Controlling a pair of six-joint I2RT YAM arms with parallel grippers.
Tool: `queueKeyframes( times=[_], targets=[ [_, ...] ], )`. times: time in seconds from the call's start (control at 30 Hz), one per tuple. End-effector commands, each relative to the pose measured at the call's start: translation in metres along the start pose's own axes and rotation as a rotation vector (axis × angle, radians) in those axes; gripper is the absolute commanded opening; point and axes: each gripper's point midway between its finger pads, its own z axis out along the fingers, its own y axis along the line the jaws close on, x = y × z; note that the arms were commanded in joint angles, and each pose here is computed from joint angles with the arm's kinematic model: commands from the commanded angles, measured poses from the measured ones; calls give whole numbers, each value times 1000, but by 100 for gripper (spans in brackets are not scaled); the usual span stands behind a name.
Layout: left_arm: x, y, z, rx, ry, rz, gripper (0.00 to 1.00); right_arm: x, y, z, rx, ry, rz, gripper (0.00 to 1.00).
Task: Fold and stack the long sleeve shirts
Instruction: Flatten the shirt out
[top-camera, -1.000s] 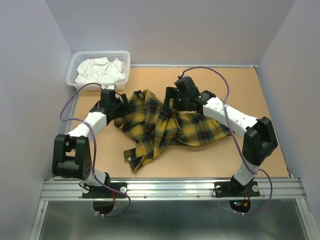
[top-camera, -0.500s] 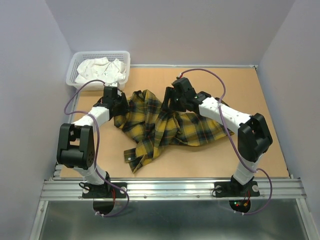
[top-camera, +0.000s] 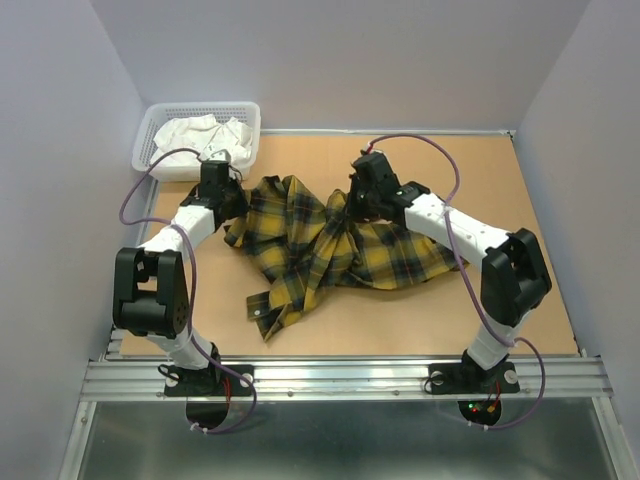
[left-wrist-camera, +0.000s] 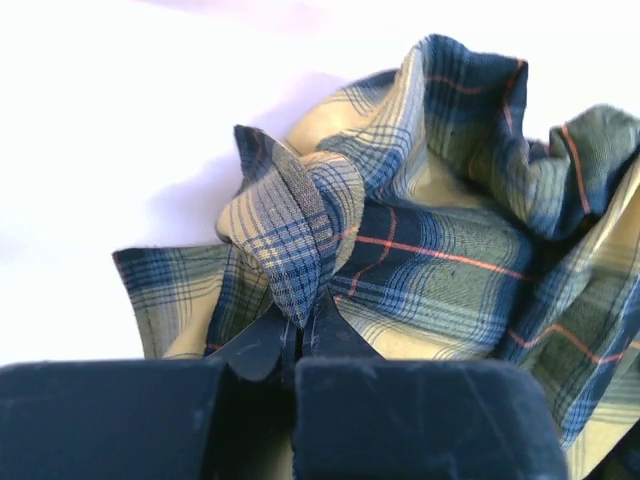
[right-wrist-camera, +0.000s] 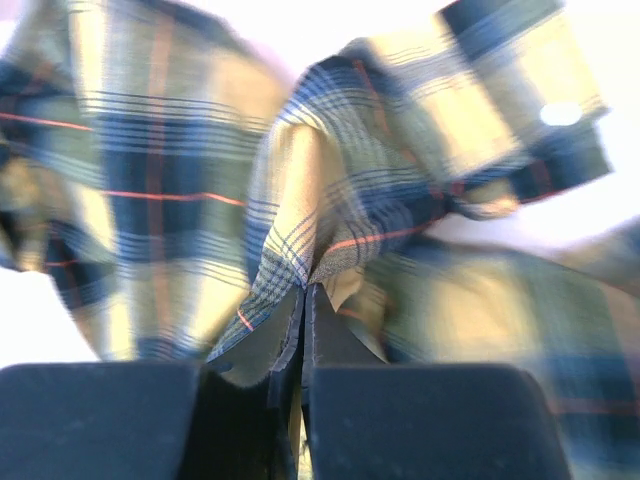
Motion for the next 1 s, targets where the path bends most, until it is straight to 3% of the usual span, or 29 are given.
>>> queueKeyframes(
  times=[0.0,0.17,0.33,0.53,0.67,0.8,0.83,0.87,0.97],
  targets=[
    [-60,22,-24,-86,-165,-120,0,-63,-21,-45,38,-202,-22,1],
    [-83,28,-38,-86,-233,-202,0,-115,-30,-123,94,-394,-154,1],
    [-97,22,-54,-59,-283,-235,0,-134,-60,-198,223,-530,-151,1],
    [-86,21,-61,-39,-277,-231,0,-103,-107,-259,321,-579,-44,1],
    [-62,20,-63,-9,-233,-231,0,-87,-122,-277,330,-590,44,1],
    [-43,28,-58,-26,-199,-211,0,-29,-151,-258,417,-424,118,1],
    [-39,28,-58,-24,-189,-207,0,-9,-155,-246,417,-354,122,7],
    [-32,28,-56,-16,-168,-200,0,2,-157,-240,419,-320,157,20],
    [-19,29,-54,-7,-134,-182,0,34,-165,-230,442,-196,151,44]
  ],
)
